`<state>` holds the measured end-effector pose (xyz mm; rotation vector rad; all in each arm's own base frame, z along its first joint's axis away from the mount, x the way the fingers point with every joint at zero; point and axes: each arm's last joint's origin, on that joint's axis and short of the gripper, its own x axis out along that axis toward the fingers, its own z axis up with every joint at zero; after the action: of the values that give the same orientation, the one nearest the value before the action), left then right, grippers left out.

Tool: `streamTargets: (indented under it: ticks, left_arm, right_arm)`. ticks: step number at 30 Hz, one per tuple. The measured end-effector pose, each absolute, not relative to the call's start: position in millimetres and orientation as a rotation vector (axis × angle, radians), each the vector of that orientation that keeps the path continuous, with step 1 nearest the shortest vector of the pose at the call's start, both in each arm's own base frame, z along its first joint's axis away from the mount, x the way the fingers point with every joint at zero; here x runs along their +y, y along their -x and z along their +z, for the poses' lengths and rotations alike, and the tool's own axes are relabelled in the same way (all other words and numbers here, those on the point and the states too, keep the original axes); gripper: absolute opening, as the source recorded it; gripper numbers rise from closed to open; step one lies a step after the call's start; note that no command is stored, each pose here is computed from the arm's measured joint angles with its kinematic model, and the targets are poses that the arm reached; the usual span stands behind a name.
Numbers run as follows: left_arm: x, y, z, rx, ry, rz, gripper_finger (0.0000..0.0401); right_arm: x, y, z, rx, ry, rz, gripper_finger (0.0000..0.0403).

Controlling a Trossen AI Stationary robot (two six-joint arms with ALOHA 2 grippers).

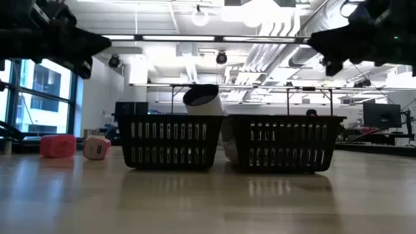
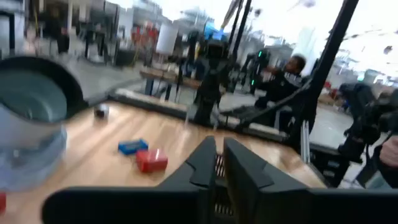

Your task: Pick & Place Office items

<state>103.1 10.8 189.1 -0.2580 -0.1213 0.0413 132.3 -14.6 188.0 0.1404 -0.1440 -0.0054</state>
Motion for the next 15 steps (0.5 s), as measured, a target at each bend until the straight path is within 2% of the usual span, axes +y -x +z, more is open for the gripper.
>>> streamTargets:
  ticks: [8,15]
  left_arm:
    - [7.4,-122.4,181.3,-0.026,0.36,0.0,0.0111]
    - [-2.5,-136.4,183.5,-0.06,0.332,-0.09,0.0122]
  right_arm:
    - [-17.4,-169.6,191.5,0.017,-0.154,0.058,0.016]
    - [-18.0,-189.5,197.3,0.031,-0.127,0.107,0.02]
